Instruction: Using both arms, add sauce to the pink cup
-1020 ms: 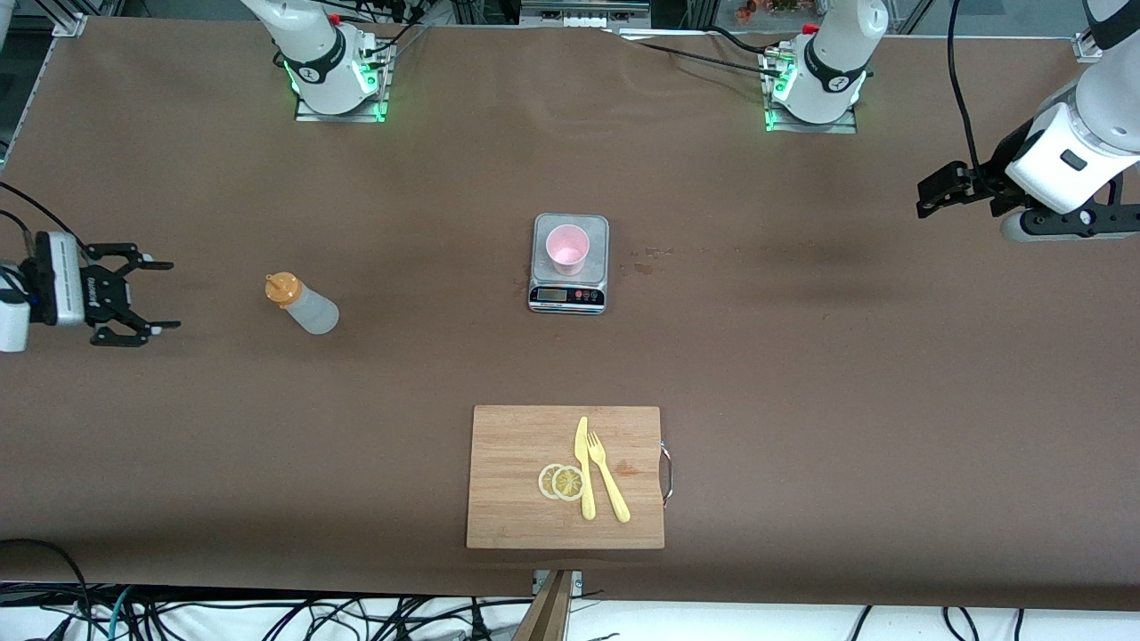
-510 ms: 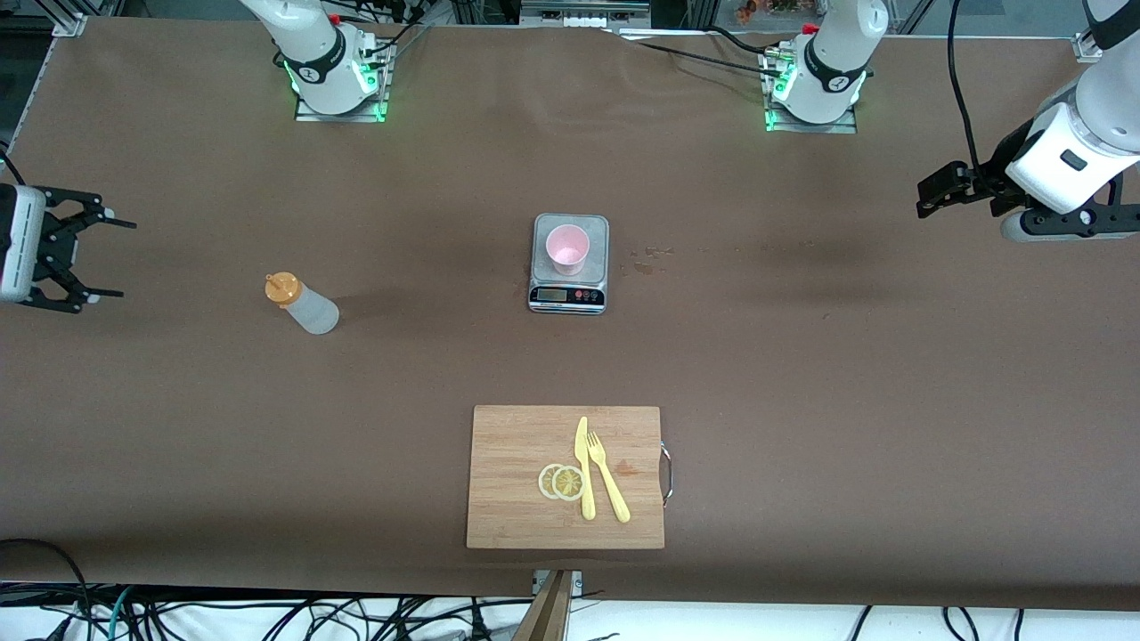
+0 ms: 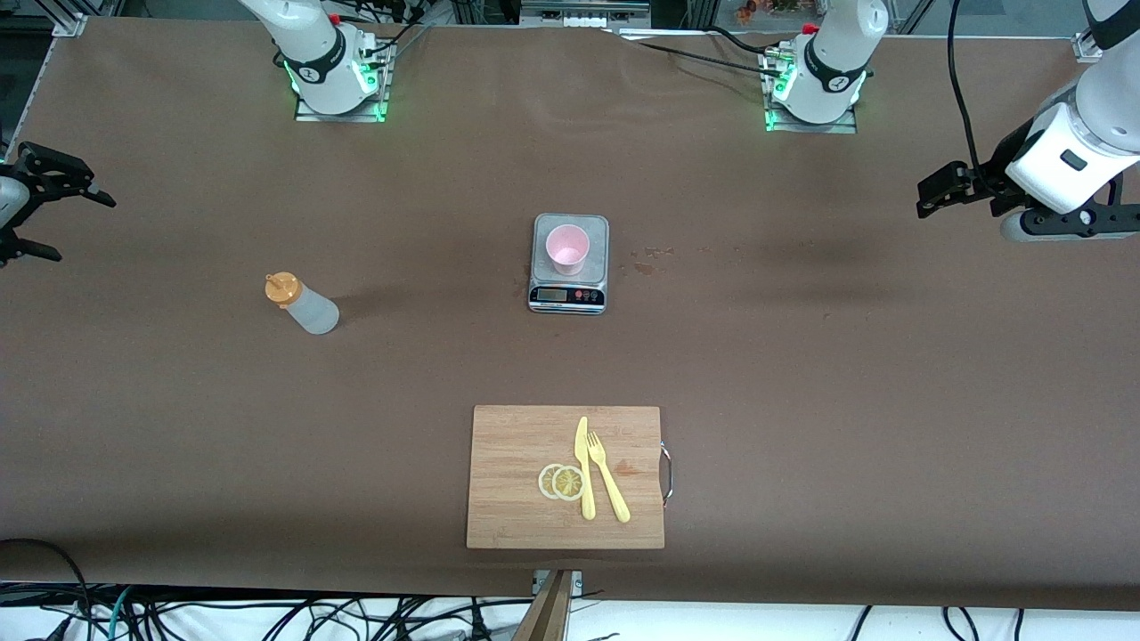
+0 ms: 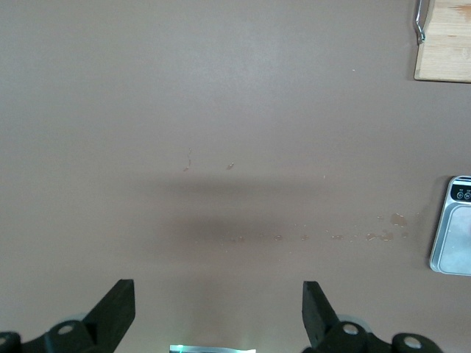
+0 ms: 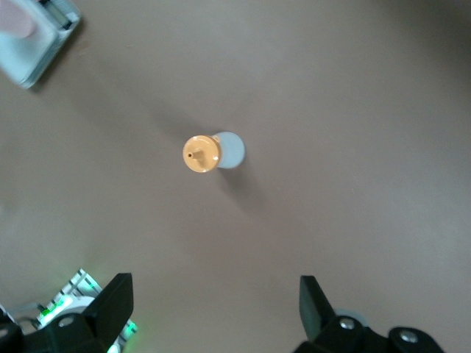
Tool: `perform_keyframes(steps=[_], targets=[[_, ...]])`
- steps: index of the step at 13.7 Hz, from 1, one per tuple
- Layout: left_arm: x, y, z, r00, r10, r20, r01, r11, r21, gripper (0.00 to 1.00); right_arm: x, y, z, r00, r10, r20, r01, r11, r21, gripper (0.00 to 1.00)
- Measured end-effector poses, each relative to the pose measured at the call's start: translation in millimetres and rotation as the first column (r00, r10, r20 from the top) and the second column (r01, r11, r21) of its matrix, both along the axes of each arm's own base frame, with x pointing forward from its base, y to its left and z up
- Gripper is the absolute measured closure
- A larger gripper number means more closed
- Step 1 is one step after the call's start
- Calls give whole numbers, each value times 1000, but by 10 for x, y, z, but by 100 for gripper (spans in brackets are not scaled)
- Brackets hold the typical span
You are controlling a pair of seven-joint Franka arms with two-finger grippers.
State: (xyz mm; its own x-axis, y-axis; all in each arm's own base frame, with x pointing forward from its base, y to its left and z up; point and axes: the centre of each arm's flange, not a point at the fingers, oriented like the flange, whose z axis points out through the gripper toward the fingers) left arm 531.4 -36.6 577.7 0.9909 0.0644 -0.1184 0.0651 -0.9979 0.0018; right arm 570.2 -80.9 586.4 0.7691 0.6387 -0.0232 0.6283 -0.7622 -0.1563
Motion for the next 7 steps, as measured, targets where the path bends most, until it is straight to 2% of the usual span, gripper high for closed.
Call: perform_keyframes(steps=[4,7], targets=[[0,0,0,1000,0,0,0,1000,0,0,-76,203,187,975,-221,17,221,969,-107,0],[0,-3,0,1000,-1,0,1,1000,0,0,-106,521,287,940,-340,39,342,930,-135,0]])
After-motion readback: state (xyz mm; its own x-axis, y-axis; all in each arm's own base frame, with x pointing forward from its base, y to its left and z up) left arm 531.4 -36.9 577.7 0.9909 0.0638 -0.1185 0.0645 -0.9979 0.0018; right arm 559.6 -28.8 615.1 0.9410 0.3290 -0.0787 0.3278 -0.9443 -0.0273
